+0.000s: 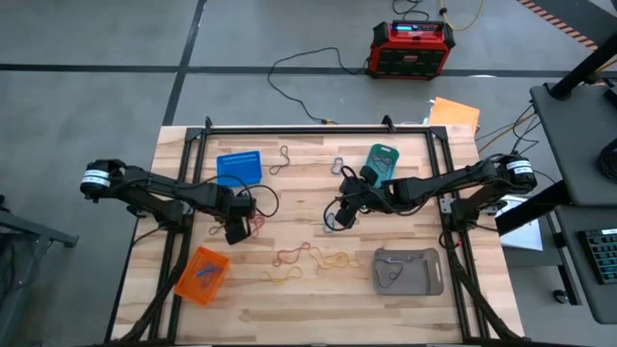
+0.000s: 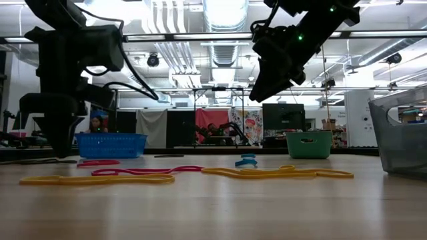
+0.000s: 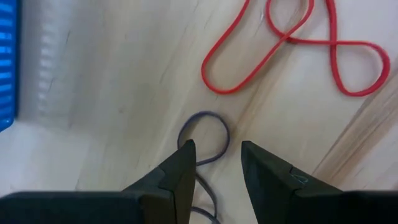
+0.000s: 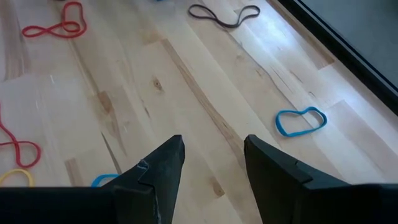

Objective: Sort rubber bands into baskets
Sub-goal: Put the bottom orange rubber band into the left blue bin

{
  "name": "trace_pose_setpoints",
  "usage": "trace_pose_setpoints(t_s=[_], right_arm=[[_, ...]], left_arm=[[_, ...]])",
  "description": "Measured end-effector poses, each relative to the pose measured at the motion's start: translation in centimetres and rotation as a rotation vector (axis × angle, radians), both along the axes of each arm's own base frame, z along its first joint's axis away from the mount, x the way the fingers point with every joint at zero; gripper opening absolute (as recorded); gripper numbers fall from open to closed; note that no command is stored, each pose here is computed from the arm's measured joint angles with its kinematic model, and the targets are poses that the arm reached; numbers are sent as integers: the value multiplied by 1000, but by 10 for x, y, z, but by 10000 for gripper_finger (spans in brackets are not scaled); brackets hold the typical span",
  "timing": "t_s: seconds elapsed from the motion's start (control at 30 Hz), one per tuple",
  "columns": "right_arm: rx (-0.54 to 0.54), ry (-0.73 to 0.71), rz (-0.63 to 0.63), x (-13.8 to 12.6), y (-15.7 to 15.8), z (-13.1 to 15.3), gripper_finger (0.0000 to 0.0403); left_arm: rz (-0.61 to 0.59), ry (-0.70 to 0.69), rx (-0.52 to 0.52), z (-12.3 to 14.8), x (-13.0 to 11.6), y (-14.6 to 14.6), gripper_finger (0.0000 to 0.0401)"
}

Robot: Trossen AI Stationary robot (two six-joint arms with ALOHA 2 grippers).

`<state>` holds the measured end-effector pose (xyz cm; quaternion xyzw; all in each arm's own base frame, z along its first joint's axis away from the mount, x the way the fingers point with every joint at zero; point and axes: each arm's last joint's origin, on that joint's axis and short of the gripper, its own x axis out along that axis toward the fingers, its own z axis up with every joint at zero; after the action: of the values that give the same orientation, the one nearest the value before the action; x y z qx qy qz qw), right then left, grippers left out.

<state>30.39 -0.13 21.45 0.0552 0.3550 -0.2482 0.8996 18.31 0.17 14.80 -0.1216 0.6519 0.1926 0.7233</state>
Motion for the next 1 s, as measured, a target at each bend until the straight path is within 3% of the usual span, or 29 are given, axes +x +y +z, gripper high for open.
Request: trace_pose_setpoints(t_s=[0.17, 0.53, 0.83, 1.0], right_arm=[[9, 4, 6, 0, 0, 0, 164], [160, -9, 110, 1, 9, -1, 164], [148, 0, 208, 13, 33, -16, 142], [116, -72, 254, 30, 37, -14, 127]], left_arm=[[-3, -23, 0, 5, 5, 0, 113], [-57, -78, 5, 19, 16, -1, 113], [-83, -212, 11, 24, 30, -1, 113], [-82, -237, 13, 35, 33, -1, 113]])
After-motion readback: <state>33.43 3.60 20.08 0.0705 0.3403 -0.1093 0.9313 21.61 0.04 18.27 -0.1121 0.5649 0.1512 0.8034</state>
